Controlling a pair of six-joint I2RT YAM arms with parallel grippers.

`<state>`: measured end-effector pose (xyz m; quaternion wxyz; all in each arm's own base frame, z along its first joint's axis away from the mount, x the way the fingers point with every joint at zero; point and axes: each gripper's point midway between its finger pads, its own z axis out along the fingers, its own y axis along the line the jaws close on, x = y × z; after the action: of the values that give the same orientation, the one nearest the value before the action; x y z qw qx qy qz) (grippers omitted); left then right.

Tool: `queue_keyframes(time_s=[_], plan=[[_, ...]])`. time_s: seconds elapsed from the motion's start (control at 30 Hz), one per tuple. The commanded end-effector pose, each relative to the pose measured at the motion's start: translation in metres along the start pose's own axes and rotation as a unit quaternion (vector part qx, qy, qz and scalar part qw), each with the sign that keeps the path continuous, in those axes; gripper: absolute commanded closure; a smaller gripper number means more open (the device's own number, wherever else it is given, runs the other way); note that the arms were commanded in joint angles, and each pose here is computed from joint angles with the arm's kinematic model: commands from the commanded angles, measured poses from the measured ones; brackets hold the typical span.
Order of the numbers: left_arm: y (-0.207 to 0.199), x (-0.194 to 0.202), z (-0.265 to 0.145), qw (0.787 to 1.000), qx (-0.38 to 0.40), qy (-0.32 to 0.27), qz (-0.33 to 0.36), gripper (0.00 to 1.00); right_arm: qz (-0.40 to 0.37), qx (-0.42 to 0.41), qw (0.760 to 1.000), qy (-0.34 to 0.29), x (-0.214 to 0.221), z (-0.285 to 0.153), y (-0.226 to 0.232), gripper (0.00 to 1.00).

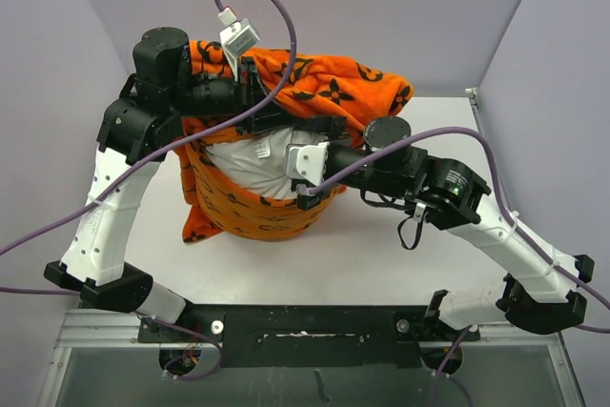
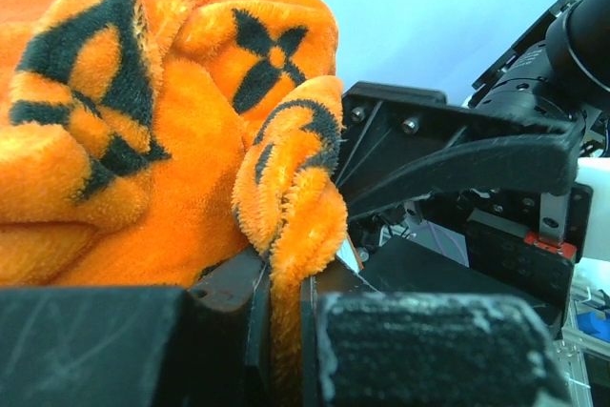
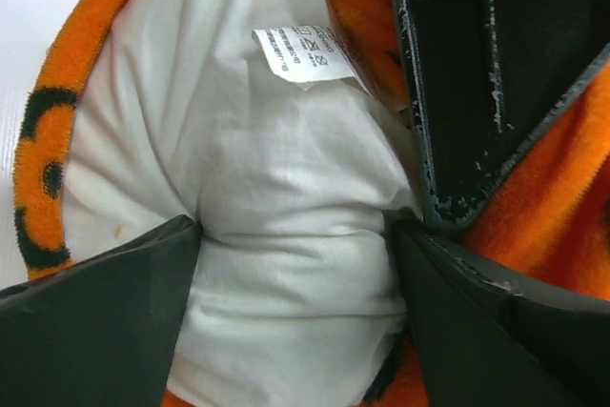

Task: Remove the pillowcase from the pillow
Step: Remove the pillow from the pillowcase.

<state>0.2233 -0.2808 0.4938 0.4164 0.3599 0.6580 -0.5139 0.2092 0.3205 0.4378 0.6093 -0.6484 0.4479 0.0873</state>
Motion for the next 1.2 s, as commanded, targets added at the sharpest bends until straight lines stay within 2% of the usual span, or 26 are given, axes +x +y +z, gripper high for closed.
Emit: queue_keyframes(time_s=[0.0,0.07,0.1,0.13,0.17,0.4,0.57,0.77,1.0,1.17], plan=[[-0.054,-0.008,-0.02,0.997,0.072,-0.01,0.012,1.0,0.056,-0.033,0.995,0.08,0.04,0.021,0.016,0.3],[-0.058,-0.008,-0.022,0.997,0.079,-0.01,0.012,1.0,0.085,-0.03,0.993,0.078,0.037,0.03,0.016,0.5],[-0.06,-0.009,-0.023,0.997,0.082,-0.011,0.014,1.0,0.097,-0.034,0.992,0.073,0.035,0.035,0.017,0.65],[-0.062,-0.01,-0.024,0.996,0.084,-0.013,0.017,1.0,0.106,-0.038,0.991,0.069,0.033,0.038,0.019,0.89],[-0.064,-0.011,-0.025,0.996,0.085,-0.014,0.019,1.0,0.117,-0.037,0.99,0.067,0.031,0.041,0.021,1.0],[-0.065,-0.028,-0.026,0.995,0.084,-0.038,0.043,1.0,0.154,-0.07,0.986,-0.007,-0.013,0.048,0.066,1.0],[-0.059,-0.053,-0.022,0.992,0.065,-0.081,0.077,1.0,0.183,-0.153,0.971,-0.03,-0.039,0.054,0.134,1.0],[-0.042,-0.083,-0.013,0.986,0.032,-0.131,0.098,1.0,0.181,-0.233,0.955,-0.023,-0.053,0.06,0.22,1.0],[0.012,-0.089,-0.006,0.969,-0.092,-0.156,0.167,1.0,0.171,-0.292,0.941,-0.021,-0.069,0.051,0.301,1.0],[0.056,-0.071,-0.001,0.955,-0.172,-0.126,0.208,1.0,0.173,-0.312,0.934,0.007,-0.059,0.035,0.346,1.0]])
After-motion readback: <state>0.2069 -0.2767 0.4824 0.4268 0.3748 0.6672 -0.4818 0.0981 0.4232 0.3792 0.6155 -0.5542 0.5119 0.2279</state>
